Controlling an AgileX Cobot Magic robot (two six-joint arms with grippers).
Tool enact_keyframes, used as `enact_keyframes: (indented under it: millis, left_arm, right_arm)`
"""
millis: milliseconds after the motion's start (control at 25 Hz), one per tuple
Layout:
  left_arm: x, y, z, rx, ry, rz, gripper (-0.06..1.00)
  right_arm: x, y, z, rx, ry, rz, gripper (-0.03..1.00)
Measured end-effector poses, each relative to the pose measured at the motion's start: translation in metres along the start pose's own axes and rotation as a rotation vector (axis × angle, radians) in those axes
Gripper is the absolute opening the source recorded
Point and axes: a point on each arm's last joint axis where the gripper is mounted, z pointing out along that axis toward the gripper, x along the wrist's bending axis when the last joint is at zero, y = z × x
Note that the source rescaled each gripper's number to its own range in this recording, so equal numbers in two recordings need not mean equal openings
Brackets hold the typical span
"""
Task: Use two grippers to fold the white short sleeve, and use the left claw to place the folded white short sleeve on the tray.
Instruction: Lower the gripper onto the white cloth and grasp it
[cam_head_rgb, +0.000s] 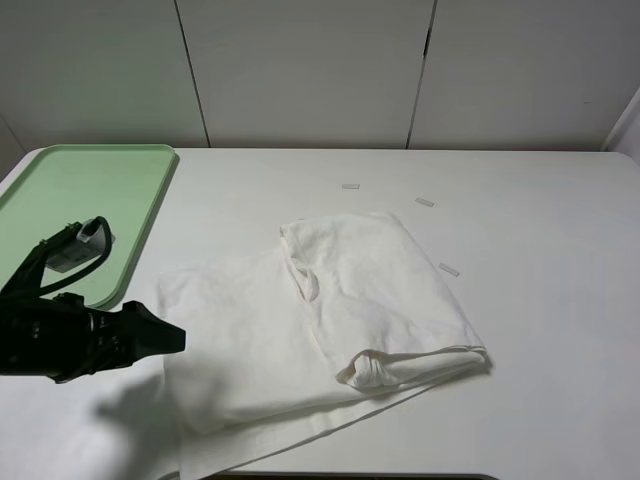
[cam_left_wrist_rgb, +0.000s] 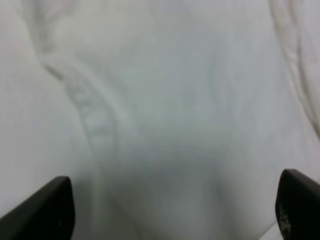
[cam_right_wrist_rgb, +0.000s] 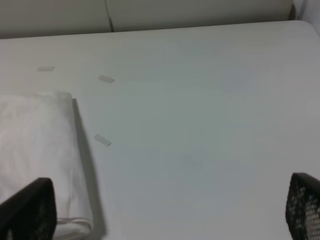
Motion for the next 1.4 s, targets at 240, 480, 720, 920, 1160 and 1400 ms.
enact_keyframes:
  millis: [240,480,720,920,1160,1400]
  left_arm:
    - [0.015,-0.008,0.016,0.11,0.047,-0.067,0.8]
    - [0.016,0.002,0.035,0.171,-0.004,-0.083,0.79]
    - [0.013,0.018,0.052,0.19,-0.089,-0.106,0.78]
    - [0.012,0.028,0.062,0.19,-0.127,-0.113,0.77]
    - [0.022,0.047,0.071,0.153,-0.012,-0.031,0.12]
    - [0.022,0.06,0.073,0.162,0.009,0.035,0.0]
  right_arm:
    - [0.0,0.0,0.0,0.0,0.0,0.0,1.0]
    - [0.0,0.0,0.0,0.0,0.001,0.001,1.0]
    - [0.0,0.0,0.0,0.0,0.002,0.001,1.0]
    - [0.0,0.0,0.0,0.0,0.002,0.001,1.0]
    - [0.0,0.0,0.0,0.0,0.002,0.001,1.0]
    - [0.0,0.0,0.0,0.0,0.002,0.001,1.0]
